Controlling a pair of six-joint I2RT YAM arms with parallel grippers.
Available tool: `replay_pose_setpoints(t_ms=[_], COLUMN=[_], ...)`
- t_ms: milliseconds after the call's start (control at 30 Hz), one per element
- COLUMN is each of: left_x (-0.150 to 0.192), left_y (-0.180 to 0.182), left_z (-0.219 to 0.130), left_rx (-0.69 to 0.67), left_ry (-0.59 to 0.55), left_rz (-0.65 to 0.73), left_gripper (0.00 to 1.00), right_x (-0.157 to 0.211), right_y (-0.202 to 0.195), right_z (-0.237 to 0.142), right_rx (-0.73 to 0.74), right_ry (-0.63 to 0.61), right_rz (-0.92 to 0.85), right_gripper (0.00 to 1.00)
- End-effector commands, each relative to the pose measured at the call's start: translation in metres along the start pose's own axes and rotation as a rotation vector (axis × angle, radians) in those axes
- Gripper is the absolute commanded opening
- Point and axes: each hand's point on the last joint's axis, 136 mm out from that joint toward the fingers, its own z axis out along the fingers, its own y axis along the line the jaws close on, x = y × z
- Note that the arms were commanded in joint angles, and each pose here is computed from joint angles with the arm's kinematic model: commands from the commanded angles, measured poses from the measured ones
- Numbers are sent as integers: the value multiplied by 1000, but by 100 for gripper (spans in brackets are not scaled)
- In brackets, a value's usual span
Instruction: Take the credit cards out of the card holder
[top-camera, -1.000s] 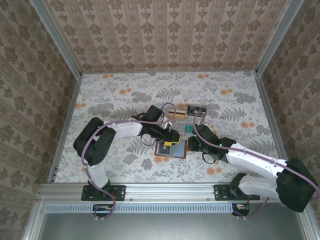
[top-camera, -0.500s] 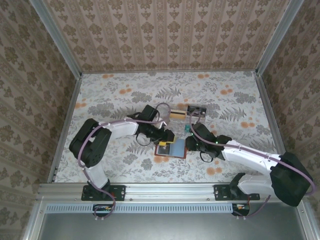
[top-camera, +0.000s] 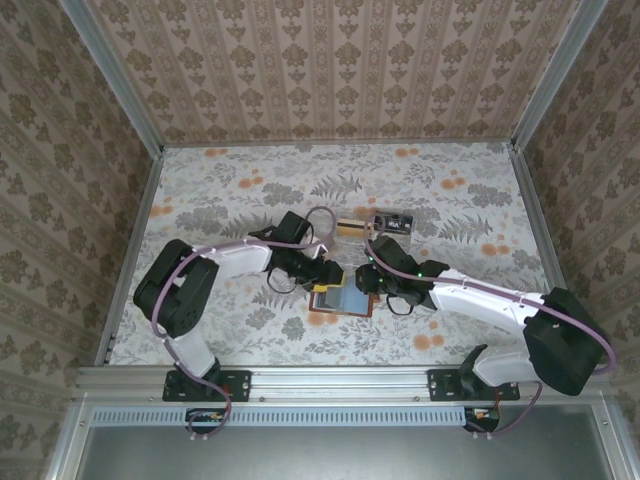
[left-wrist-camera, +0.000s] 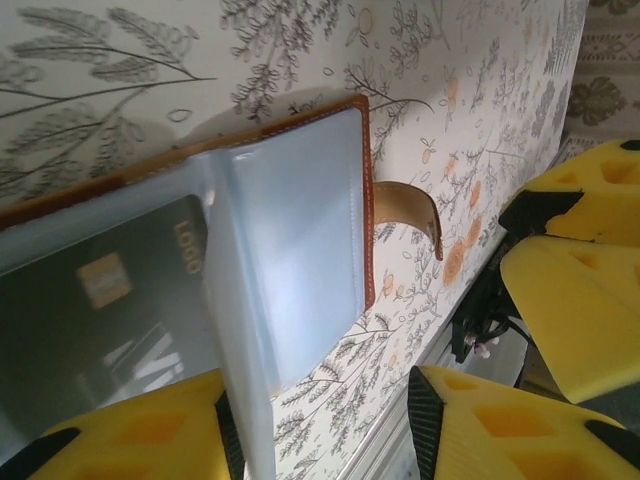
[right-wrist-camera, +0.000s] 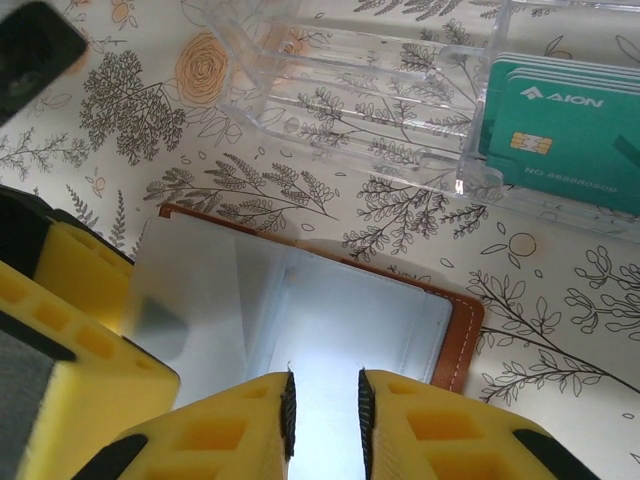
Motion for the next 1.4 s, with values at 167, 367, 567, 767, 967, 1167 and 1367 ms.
replay_pose_setpoints(t_ms=[167,367,567,767,967,1167,1367], left_x=[-7,-4,0,-6,-2,8,15], left_y=[-28,-25,-16,-28,-4,25,47], left_z=[34,55,49,15,-13,-30,-31], left_rx=[30,4,-35,-34,-67,-110,-149], left_ry=[64,94,69,-19,-82,-123,-127], left_rz=[63,45,29,54,4,-56,-101], left_gripper=[48,47,47,48,47,31,8], right_x=[13,26,30,21,9,2,13], right_y=[-40,-51,-46,-28,1,30,48], right_z=[-27,-38,-36,-30,-20,-6,23], right_rx=[76,66,30,-23,-78,-139,-187], right_ry=[-51,-52,-34,-28,0,39,132], right_rz=[68,79,70,60,38,36,113], right_gripper=[28,29,29,29,29,28,20])
